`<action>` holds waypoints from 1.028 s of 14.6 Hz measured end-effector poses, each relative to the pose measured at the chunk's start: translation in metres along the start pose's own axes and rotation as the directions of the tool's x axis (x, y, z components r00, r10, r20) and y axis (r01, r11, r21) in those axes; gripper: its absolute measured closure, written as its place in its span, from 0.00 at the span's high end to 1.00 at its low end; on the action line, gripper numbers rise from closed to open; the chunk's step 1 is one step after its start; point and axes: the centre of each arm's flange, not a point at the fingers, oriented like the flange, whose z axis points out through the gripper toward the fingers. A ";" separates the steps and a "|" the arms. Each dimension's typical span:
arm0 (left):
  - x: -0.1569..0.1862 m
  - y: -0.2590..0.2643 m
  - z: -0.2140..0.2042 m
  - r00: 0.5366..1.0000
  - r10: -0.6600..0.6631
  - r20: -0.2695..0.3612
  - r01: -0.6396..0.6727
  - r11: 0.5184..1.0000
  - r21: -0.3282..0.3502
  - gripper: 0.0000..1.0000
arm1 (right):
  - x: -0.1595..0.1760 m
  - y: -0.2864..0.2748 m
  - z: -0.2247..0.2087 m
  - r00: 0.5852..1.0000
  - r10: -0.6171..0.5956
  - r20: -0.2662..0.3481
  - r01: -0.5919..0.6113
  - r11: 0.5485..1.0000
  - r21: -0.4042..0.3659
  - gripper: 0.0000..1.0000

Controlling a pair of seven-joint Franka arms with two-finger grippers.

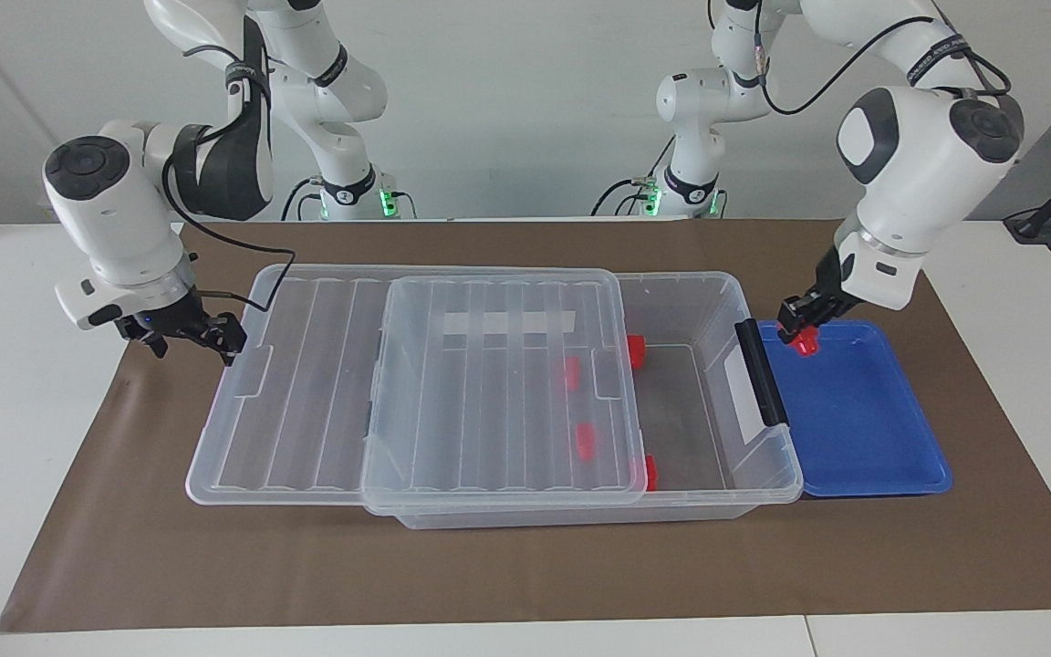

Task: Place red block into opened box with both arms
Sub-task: 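Grasp the red block in the blue tray with the left gripper and lift, then carry the red block into the opened clear box and release it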

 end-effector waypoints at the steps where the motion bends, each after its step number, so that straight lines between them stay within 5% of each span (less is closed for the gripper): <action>1: -0.008 0.020 0.002 0.999 -0.034 -0.018 0.034 0.999 -0.014 0.34 | 0.000 0.000 -0.001 1.000 0.000 -0.001 0.000 1.000 0.000 1.00; 4: -0.025 0.054 0.018 0.997 -0.054 -0.051 0.051 0.998 -0.042 0.34 | -0.004 0.002 -0.020 1.000 0.002 -0.020 -0.002 1.000 0.001 1.00; 10: -0.063 0.084 0.099 0.989 0.064 -0.134 -0.063 0.998 0.017 0.34 | -0.035 0.007 -0.092 0.998 0.031 -0.053 -0.028 0.997 0.069 1.00; 15: -0.066 0.086 0.157 0.981 0.126 -0.149 -0.118 0.991 0.061 0.34 | -0.066 0.014 -0.131 0.999 0.040 0.005 -0.040 0.995 0.086 1.00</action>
